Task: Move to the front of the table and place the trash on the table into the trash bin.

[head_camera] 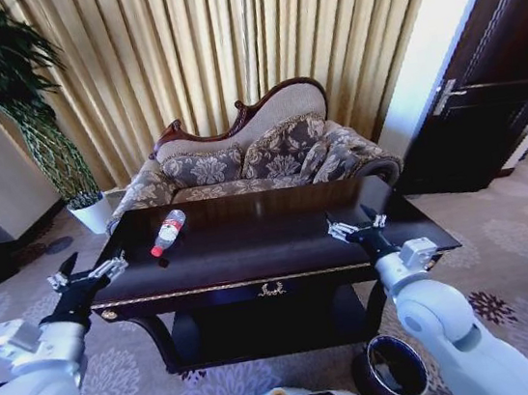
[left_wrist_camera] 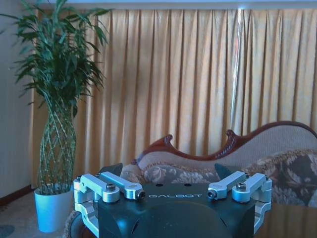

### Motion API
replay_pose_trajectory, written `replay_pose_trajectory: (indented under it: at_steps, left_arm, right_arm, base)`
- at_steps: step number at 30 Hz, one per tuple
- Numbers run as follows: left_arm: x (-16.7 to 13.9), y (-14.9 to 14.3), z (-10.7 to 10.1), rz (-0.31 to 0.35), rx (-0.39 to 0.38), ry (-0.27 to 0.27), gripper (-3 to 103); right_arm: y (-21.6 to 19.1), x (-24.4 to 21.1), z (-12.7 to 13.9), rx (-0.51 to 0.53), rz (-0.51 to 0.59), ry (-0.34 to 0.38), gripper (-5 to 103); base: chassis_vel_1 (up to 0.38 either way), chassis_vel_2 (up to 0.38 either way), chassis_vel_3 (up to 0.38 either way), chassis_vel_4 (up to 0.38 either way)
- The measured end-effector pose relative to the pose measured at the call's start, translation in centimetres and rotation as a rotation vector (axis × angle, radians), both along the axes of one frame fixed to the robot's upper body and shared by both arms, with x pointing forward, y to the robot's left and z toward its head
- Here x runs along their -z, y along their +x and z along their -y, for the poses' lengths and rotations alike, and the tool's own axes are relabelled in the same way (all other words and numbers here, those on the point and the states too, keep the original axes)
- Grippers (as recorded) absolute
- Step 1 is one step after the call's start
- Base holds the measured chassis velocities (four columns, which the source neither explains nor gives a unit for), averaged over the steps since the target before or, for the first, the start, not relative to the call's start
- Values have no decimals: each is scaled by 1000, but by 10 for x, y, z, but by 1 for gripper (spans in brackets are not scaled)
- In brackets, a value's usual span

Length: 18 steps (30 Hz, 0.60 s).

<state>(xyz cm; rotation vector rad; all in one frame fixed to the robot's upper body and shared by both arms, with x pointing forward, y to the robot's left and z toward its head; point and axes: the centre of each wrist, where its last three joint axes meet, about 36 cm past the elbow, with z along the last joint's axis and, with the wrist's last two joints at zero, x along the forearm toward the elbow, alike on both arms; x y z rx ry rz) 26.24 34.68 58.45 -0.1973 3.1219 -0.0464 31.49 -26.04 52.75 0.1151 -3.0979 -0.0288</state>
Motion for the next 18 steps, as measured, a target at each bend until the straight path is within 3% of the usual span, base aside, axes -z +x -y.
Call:
replay_pose_trajectory:
  at_steps: [9, 18]
  left_arm:
    - [-18, 41, -20, 4, 6, 46, 100]
    - [-31, 85, -41, -55, 9, 16, 100]
  right_arm:
    - [2, 4, 2, 7, -8, -2, 100]
    - [2, 12, 3, 24, -15, 2, 100]
  base:
    - [0, 0, 0, 0]
    - [0, 0, 0, 0]
